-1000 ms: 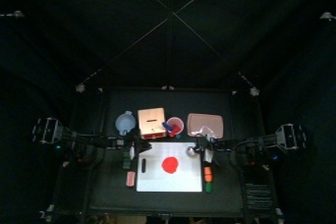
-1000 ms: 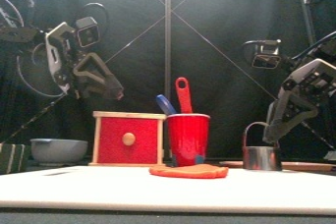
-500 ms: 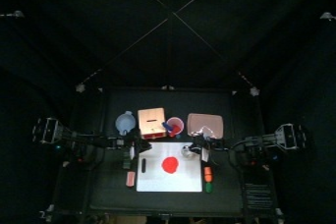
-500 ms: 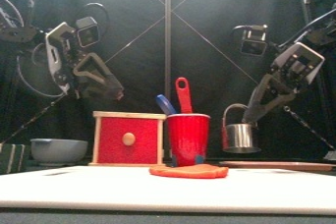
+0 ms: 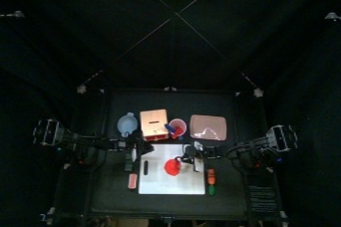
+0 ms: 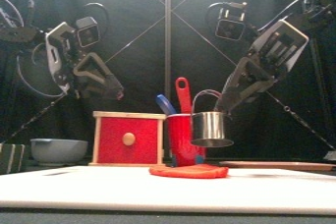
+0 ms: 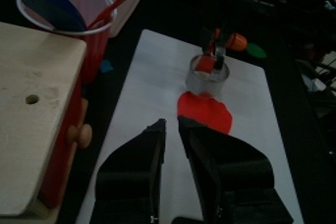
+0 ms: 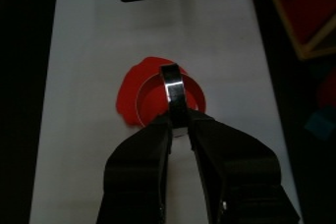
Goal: Get the cutter from the drawer then cut the dough then place the extra dough in the bowl
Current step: Cut the dough
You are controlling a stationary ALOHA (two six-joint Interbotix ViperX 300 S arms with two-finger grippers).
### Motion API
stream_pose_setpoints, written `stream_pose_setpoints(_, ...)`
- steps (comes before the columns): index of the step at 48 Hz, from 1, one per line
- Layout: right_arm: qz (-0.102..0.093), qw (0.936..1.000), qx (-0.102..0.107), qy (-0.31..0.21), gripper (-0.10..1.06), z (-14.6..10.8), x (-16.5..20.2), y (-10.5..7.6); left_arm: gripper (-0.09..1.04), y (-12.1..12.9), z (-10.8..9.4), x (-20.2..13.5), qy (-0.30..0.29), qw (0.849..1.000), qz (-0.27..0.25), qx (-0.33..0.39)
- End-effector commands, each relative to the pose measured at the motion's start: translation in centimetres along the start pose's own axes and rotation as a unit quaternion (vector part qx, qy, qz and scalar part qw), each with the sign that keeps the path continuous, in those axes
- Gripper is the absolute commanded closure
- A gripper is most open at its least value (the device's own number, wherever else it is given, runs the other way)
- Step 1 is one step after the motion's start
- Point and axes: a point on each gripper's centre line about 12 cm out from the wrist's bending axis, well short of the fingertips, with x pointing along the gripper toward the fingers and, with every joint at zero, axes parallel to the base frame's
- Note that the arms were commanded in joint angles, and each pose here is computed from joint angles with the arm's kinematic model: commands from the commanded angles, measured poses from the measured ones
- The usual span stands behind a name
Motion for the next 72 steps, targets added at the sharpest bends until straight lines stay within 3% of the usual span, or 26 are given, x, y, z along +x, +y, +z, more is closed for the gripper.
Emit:
stream_pose_setpoints(1,0.007,0.9998,0.006,-0.02,0.39,1.6,0.5,0.6,0.32,-0.3,0.6,0.1,-0.011,1.0,-0.004,-0.001)
stream_pose_setpoints(16,0.01,0.999,0.031,-0.032,0.39,1.9,1.1,1.2,0.32,-0.2,0.7,0.1,-0.013,1.0,-0.001,-0.007)
stream_pose_setpoints(62,0.004,0.9992,0.029,-0.027,0.37,1.7,3.1,0.9,0.32,-0.1,0.6,0.1,-0.012,1.0,0.0,-0.007)
stream_pose_setpoints(72,0.003,0.9992,0.032,-0.023,0.32,1.6,3.5,0.9,0.32,-0.1,0.5,0.1,-0.011,1.0,0.0,-0.007)
